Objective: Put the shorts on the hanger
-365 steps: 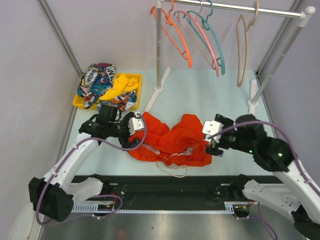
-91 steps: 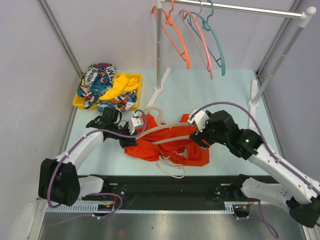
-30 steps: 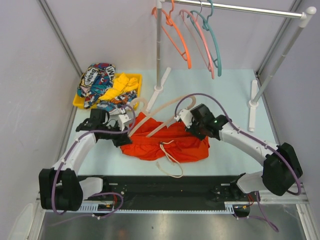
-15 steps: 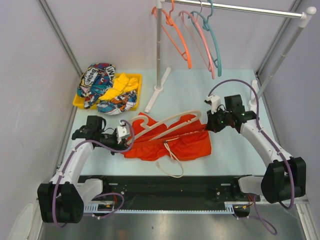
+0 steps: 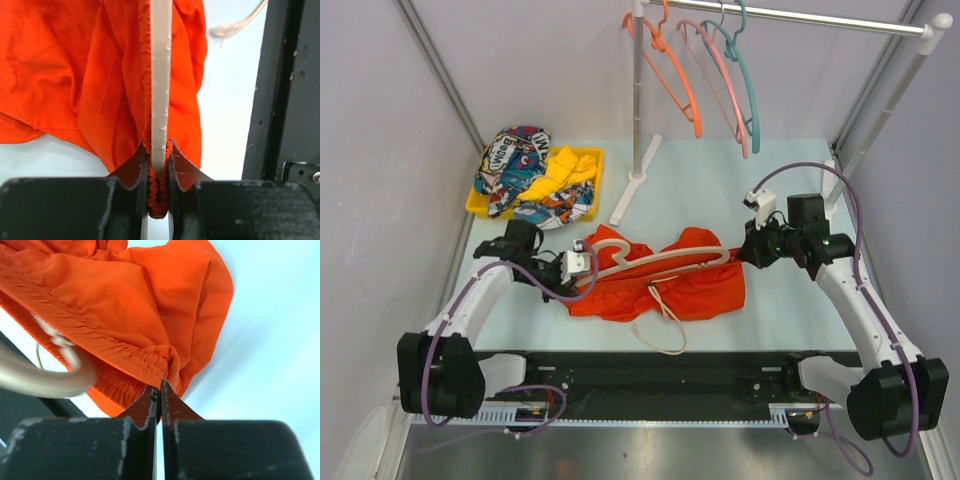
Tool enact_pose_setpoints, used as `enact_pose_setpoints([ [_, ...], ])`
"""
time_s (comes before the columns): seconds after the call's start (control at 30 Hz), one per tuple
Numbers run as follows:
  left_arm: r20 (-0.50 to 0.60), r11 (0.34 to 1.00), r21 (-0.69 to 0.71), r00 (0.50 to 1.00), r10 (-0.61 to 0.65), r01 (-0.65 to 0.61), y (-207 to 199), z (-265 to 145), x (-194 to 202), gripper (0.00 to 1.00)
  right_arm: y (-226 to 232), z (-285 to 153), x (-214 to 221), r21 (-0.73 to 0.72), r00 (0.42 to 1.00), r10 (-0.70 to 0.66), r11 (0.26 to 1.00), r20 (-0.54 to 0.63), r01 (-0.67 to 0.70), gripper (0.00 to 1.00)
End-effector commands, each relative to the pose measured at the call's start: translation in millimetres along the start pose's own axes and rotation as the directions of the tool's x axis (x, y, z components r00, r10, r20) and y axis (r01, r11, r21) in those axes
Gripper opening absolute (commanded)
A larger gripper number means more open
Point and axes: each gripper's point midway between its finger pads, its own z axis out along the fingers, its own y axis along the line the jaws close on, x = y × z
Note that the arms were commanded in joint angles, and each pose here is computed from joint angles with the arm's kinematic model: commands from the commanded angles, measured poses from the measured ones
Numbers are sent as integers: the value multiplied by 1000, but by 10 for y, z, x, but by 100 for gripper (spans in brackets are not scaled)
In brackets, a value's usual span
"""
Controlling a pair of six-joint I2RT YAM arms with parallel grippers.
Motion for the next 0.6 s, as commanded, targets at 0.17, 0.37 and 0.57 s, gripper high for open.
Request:
enact_pose_setpoints([
  [0.17, -486, 995, -96, 871, -75, 32, 241, -248, 618, 0, -440, -521, -294, 387, 984, -178, 908, 6, 162, 0],
  [0.37, -509, 992, -125, 857, -75, 13, 377, -179, 424, 0, -160, -493, -395, 374, 974, -225, 904, 5, 207, 0],
  [0.57, -421, 995, -100, 906, -29, -14, 368, -138, 31, 0, 134, -439, -489, 278, 969, -247, 932, 22, 231, 52],
])
